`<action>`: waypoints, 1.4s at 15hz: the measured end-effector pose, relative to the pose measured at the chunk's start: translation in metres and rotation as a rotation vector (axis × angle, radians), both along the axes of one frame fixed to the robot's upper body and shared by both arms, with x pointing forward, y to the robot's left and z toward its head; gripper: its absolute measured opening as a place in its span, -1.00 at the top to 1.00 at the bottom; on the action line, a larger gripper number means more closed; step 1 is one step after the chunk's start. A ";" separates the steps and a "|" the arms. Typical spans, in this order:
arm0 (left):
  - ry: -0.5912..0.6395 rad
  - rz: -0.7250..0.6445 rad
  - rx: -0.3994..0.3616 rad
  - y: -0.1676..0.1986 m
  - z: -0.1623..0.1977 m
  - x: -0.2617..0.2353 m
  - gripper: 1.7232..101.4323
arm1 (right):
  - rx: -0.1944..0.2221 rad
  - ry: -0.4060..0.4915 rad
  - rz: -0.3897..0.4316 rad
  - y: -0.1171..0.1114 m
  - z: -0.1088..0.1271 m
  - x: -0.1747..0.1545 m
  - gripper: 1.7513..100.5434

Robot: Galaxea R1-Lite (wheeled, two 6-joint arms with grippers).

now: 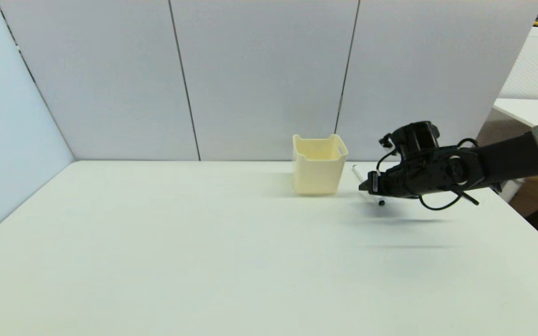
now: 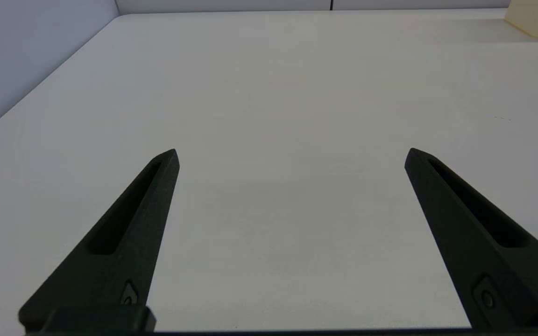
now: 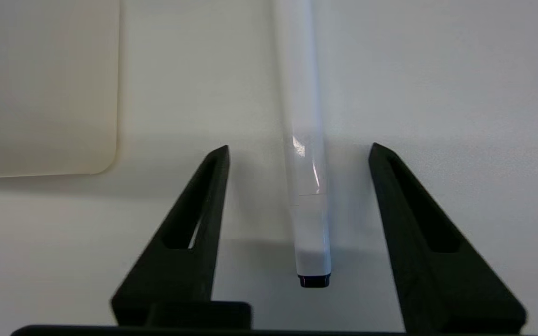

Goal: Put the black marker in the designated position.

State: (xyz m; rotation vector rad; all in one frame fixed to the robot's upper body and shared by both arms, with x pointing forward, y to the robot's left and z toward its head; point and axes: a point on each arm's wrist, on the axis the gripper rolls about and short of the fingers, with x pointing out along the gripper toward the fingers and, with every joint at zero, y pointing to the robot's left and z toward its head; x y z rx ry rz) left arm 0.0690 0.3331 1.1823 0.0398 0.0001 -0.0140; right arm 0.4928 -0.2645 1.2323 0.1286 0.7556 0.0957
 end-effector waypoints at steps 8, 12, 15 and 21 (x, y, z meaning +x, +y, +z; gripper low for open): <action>0.000 0.000 0.000 0.000 0.000 0.000 -0.93 | 0.011 -0.099 -0.035 -0.027 0.096 -0.076 -0.69; 0.000 0.000 0.000 0.000 0.000 0.000 -0.93 | -0.014 -0.212 -0.033 -0.047 0.132 -0.176 -0.79; 0.000 0.000 0.000 0.000 0.000 0.000 -0.93 | -0.060 -0.295 -0.011 -0.057 0.124 -0.254 -0.84; 0.000 0.000 0.000 0.000 0.000 0.000 -0.93 | -0.183 -0.460 0.012 -0.070 0.064 -0.364 -0.90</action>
